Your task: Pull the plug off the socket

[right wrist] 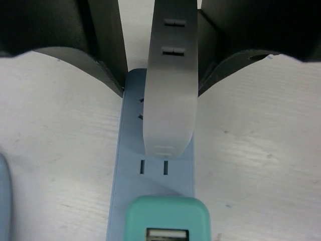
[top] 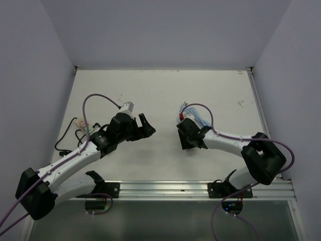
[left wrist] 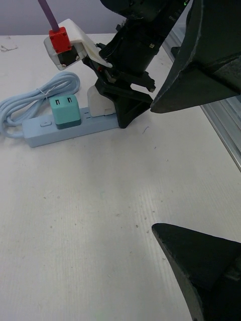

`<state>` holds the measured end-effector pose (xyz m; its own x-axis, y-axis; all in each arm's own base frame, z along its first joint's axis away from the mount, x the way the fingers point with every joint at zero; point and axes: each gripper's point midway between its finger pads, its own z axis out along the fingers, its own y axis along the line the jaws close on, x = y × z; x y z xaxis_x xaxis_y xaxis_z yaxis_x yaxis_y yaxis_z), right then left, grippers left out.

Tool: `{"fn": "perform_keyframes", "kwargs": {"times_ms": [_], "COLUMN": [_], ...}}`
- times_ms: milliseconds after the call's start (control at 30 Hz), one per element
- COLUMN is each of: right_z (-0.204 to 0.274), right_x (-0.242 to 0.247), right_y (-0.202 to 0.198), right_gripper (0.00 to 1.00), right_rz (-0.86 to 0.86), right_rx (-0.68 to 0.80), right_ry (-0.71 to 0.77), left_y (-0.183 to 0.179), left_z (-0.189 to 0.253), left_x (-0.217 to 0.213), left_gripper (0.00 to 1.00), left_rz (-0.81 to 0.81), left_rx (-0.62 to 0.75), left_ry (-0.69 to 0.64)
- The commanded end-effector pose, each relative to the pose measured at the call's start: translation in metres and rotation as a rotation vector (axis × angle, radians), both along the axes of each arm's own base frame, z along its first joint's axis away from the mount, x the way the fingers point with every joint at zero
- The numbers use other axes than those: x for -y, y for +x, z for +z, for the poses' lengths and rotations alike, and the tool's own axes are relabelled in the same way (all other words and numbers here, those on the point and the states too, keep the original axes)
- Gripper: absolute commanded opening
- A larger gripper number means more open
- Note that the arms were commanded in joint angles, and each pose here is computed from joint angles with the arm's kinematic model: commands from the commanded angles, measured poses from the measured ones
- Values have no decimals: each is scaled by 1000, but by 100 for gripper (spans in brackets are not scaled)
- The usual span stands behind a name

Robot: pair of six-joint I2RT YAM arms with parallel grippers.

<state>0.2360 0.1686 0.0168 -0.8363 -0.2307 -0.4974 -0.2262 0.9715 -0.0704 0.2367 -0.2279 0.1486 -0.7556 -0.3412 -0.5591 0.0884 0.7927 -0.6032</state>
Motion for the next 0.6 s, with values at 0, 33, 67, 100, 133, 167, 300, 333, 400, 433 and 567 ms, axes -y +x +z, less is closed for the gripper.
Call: {"fn": "perform_keyframes", "kwargs": {"times_ms": [0,33,67,100,133,167,300,333,400,433,567], "right_z": [17,18,17,16,15,14,7,5,6,7,24], "right_x": [-76,-83,-91,-99,-105,-109,-120,-119,-120,-120,-118], "right_y": [-12,-13,-18,-25,-27,-30,-43,-44,-46,-47,-45], "right_gripper": [10,11,11,11,11,11,12,15,33,41,67], "right_rz": [87,97,115,134,142,154,169,165,162,163,160], "right_rx": [-29,-36,-50,-61,-68,-72,-91,-97,-100,-100,-69], "right_ry": [236,247,262,265,264,262,261,259,271,273,283], "left_y": [-4,-5,-8,-9,-9,-12,-12,-11,-10,-9,-5], "left_z": [-7,-8,-13,-15,-16,-21,-24,-23,-26,-29,-36], "left_x": [-15,-16,-19,-19,-19,-20,-20,-20,-17,-16,-5], "left_gripper": [94,94,94,94,94,94,94,94,94,94,94], "left_rz": [54,58,70,75,79,83,92,92,92,96,91], "left_rx": [-2,-6,-18,-24,-25,-37,-46,-42,-48,-52,-70], "left_ry": [29,26,23,19,13,14,8,3,-3,-13,-50]}}
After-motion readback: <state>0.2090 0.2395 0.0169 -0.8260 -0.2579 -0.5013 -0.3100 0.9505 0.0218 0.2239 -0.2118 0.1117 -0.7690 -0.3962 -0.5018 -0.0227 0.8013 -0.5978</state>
